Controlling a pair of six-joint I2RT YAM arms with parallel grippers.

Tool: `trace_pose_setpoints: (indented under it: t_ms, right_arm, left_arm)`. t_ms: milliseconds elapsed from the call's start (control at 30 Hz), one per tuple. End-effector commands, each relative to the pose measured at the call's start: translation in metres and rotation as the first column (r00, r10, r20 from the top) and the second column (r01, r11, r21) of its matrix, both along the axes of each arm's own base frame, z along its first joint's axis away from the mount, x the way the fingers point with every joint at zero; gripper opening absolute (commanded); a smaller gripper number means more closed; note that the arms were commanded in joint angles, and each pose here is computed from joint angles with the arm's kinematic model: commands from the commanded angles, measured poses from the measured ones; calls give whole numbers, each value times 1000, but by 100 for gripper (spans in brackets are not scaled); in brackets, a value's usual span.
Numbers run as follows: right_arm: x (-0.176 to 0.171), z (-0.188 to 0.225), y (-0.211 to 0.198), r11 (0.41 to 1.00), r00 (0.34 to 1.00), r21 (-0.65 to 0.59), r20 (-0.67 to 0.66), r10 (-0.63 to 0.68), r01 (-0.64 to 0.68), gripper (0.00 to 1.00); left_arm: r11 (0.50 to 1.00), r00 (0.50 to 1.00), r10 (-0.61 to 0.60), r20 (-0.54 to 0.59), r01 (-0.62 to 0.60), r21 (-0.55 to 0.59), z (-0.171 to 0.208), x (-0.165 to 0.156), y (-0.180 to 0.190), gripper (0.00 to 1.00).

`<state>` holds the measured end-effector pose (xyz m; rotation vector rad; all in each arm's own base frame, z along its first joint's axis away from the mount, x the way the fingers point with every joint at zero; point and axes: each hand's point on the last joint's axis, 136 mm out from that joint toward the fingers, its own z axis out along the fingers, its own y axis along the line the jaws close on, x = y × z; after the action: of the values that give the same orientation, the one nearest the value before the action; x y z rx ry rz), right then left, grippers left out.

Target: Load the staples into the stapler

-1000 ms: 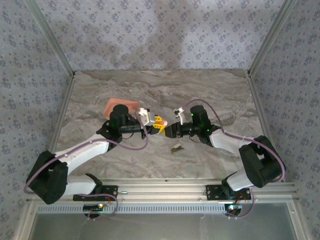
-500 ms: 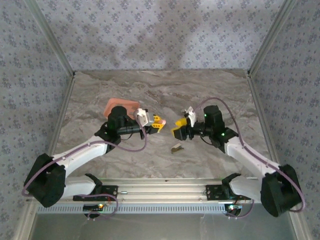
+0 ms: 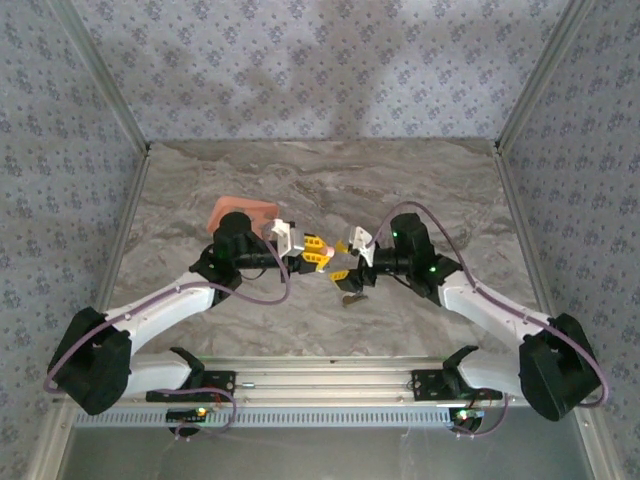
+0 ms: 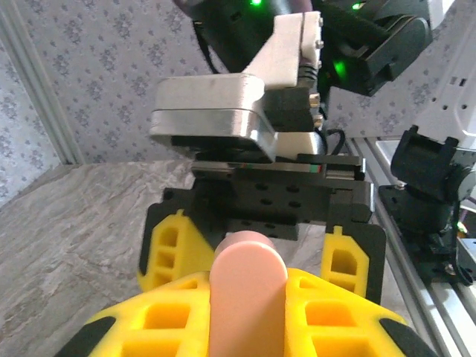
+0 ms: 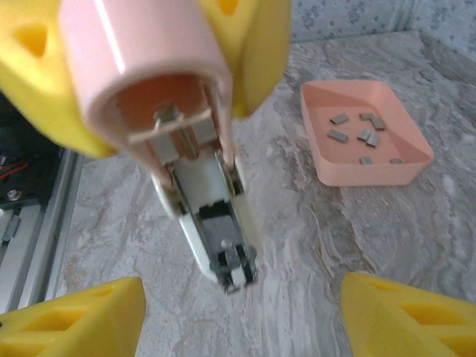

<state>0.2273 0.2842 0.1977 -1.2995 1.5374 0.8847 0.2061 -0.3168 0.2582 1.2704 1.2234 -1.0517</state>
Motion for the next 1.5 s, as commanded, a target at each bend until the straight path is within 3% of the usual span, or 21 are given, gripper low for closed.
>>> trace_pose_setpoints:
  t_ms: [0, 200, 400, 500, 700, 767, 833, 900, 967, 1067, 1167, 1233, 1333, 1400, 1467]
  right_arm:
    - [-6, 30, 15, 992, 993, 82, 69, 95, -101, 70]
    - [-19, 36, 28, 975, 980, 97, 32, 198, -201, 68]
    - [-18, 32, 35, 972, 977, 98, 16, 212, -213, 62]
    - [-16, 30, 36, 972, 977, 102, 3, 212, -212, 54]
    - [-9, 27, 31, 979, 984, 97, -4, 180, -178, 24]
    - [-6, 24, 26, 984, 988, 92, -15, 154, -152, 18]
    - [0, 19, 19, 992, 994, 80, -31, 105, -102, 18]
    - [9, 7, 8, 998, 998, 55, -65, 18, -15, 17]
    - [25, -8, -5, 992, 985, 12, -121, -120, 122, 17]
    - [51, -30, -28, 930, 895, -85, -253, -368, 358, 17]
    - [78, -57, -59, 776, 698, -251, -338, -631, 579, 17]
    - [92, -76, -78, 647, 550, -376, -341, -763, 664, 17]
    - [107, -98, -95, 499, 394, -502, -307, -866, 706, 18]
    - [114, -109, -101, 428, 300, -558, -310, -902, 711, 18]
    - [122, -117, -105, 381, 245, -589, -301, -922, 713, 18]
  left_arm:
    - [997, 998, -61, 28, 62, -38, 14, -6, -3, 17]
    - [997, 998, -63, 26, 64, -44, 13, -3, -5, 17]
    - [996, 998, -62, 28, 63, -61, 16, -2, -6, 17]
    - [996, 997, -66, 31, 68, -64, 17, -3, -6, 17]
    - [997, 999, -35, 32, 37, -67, 18, 1, -5, 24]
    - [998, 999, -4, 33, 6, -70, 18, 4, -3, 32]
    - [996, 998, 50, 30, -48, -69, 16, 11, 0, 49]
    - [986, 987, 158, 8, -157, -64, 14, 26, 5, 71]
    - [951, 951, 306, -42, -307, -38, 9, 48, 15, 83]
    - [834, 827, 552, -108, -548, 72, -9, 82, 42, 90]
    - [718, 710, 695, -112, -677, 162, -29, 98, 67, 91]
    - [682, 675, 729, -109, -704, 198, -41, 100, 75, 92]
    - [650, 641, 758, -121, -724, 232, -54, 100, 82, 92]
    - [628, 619, 775, -128, -734, 259, -64, 100, 87, 92]
    - [602, 590, 796, -136, -748, 280, -73, 100, 93, 92]
